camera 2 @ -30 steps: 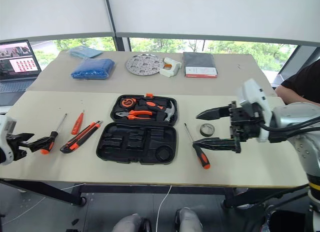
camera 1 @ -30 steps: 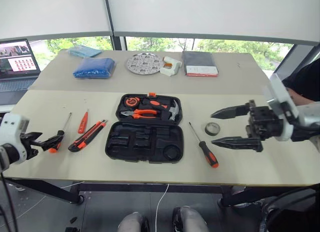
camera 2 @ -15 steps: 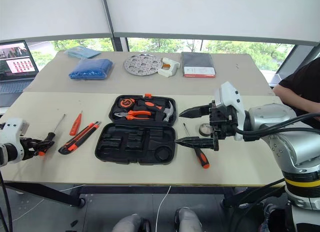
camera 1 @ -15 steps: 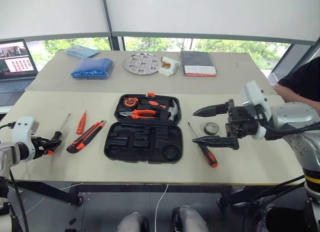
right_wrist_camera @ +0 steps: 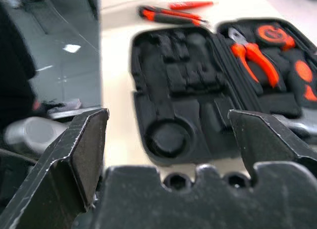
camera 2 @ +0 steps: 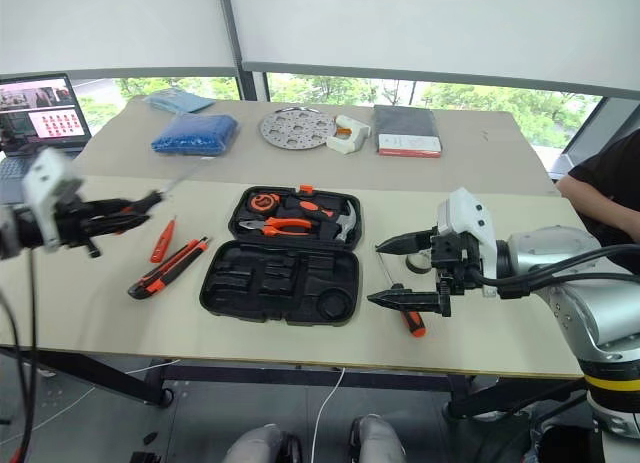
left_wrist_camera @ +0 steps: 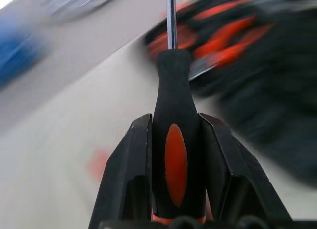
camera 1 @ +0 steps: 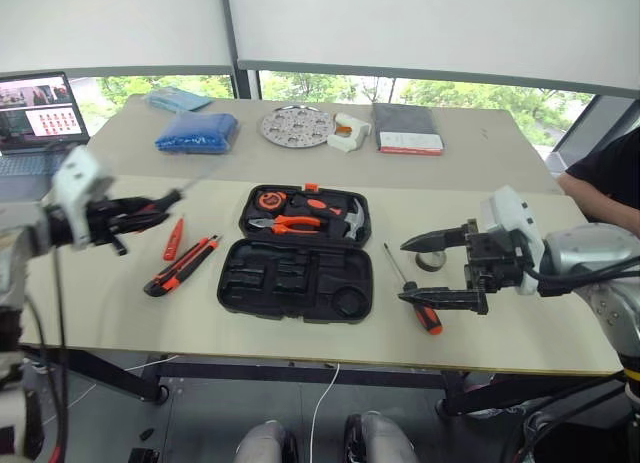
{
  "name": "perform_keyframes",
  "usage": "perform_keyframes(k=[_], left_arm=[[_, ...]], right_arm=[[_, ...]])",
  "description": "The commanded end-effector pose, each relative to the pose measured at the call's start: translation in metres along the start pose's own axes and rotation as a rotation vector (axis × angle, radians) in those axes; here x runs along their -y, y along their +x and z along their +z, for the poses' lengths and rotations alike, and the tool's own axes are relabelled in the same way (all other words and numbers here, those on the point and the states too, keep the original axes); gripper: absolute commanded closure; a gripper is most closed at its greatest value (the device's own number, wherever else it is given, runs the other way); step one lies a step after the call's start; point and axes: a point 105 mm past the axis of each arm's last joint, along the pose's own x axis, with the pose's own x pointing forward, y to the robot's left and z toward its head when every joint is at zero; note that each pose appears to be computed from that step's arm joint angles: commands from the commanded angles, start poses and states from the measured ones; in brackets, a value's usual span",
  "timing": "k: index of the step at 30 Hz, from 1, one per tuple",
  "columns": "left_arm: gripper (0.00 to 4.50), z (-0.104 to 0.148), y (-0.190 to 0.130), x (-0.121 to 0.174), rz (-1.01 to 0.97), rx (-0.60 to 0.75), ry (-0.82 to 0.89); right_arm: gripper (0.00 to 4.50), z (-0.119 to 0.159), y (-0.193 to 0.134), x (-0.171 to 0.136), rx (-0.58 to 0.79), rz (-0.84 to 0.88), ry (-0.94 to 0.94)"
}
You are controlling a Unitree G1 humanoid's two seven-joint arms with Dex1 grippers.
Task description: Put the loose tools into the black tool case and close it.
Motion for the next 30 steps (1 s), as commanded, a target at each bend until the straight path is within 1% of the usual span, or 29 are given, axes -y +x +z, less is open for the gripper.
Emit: perform_keyframes(k=[1,4,6,8,10,15,19,25,30], left_arm=[[3.62,0.007,0.041,0.026,-0.259,-0.062,0.210],[3.62,0.009,0.068,0.025,-0.312,-0.060,0.270],[3.62,0.006,0.084,0.025,-0.345,-0.072,0.321],[3.62,0.002,0.094,0.023,-0.357,-0.094,0.369],[3.62,0.001,0.099,0.019,-0.353,-0.100,0.383],[3.62,-0.008,0.095,0.010,-0.361,-0.133,0.408],[3.62,-0.012,0.094,0.003,-0.329,-0.145,0.388],[3.62,-0.020,0.095,0.002,-0.326,-0.170,0.394],[3.62,-0.020,0.097,0.000,-0.314,-0.165,0.370]], right_arm=[[0.00,0.011,-0.006,0.001,0.023,-0.070,-0.063],[0.00,0.012,-0.004,-0.002,0.033,-0.088,-0.058],[0.00,0.012,-0.002,-0.005,0.040,-0.106,-0.054],[0.00,0.012,-0.002,-0.008,0.045,-0.119,-0.048],[0.00,0.011,-0.002,-0.012,0.044,-0.127,-0.043],[0.00,0.008,-0.008,-0.013,0.028,-0.172,-0.033],[0.00,0.008,-0.009,-0.013,0.026,-0.182,-0.029],[0.00,0.009,-0.008,-0.013,0.029,-0.187,-0.033],[0.00,0.010,-0.007,-0.012,0.032,-0.188,-0.038]])
